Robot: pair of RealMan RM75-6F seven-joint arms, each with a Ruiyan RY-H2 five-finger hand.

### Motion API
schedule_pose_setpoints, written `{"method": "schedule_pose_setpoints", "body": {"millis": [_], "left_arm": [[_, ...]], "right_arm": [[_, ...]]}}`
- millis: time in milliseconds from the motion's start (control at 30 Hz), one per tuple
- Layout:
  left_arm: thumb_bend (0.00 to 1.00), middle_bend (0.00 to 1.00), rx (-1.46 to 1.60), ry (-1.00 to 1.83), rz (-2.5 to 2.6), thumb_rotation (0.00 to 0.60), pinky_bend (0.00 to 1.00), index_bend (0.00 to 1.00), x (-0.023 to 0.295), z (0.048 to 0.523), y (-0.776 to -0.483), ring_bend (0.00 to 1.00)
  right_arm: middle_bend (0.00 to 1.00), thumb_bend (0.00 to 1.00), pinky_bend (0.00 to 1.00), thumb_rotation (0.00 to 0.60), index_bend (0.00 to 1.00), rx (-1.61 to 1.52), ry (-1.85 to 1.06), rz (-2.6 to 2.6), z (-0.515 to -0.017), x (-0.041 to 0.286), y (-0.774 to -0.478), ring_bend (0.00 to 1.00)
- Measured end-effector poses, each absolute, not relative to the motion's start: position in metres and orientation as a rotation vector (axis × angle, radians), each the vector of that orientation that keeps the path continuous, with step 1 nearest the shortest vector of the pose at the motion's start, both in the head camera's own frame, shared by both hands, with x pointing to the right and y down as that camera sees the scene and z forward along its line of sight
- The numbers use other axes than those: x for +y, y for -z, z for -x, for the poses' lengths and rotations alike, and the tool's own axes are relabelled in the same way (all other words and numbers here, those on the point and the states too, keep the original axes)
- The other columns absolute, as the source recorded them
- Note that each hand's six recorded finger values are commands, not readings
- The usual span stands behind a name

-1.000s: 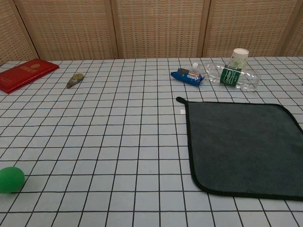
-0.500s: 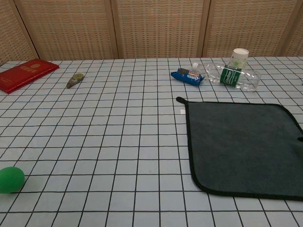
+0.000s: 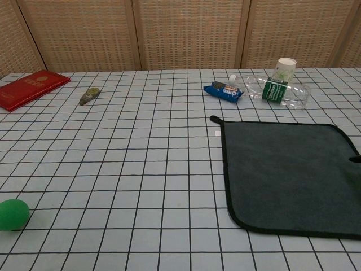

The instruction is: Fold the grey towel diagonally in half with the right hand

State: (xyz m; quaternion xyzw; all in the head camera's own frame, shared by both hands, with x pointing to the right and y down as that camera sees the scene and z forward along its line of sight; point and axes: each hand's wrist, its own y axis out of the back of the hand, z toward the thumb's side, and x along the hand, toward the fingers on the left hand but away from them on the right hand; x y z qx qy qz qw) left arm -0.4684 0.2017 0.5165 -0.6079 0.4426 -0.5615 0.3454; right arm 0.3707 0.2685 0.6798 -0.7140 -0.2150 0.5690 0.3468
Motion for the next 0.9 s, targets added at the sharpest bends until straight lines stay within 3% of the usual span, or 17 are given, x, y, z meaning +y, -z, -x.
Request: {"method": "schedule_pose_setpoints", "body": {"millis": [133,400,667,900], "left_arm": [[0.0,0.0,1.146,1.46,1.579,0.6,0.0,0.0,0.2014,0.4682,-0.5172,0.0],[0.0,0.0,1.148,1.459,1.577,0.6,0.0,0.0,0.2009,0.4684,-0.5172,0.0],[0.0,0.0,1.146,1.459,1.577,0.6,0.0,0.0,0.201,0.4684,-0.5173,0.0],[0.0,0.0,1.143,1.459,1.577,0.6,0.0,0.0,0.2014,0.4677,-0.5175,0.0]], "right_arm": [[0.01,0.31,0.0,0.6,0.43,-0.552,-1.478,1.853,-0.3705,0.267,-0.6802,0.0],[0.01,0.52,0.0,0.6,0.43,-0.537,-1.481,1.864,-0.3685,0.2679,-0.6829,0.0],[0.02,0.56,0.0,0.6,0.43,-0.528,-1.479,1.857,-0.3703,0.2674,-0.6821,0.0],[0.03,0.61,0.0,0.6,0.51,-0.541,-1.47,1.866,-0.3697,0.267,-0.6812,0.0]]}}
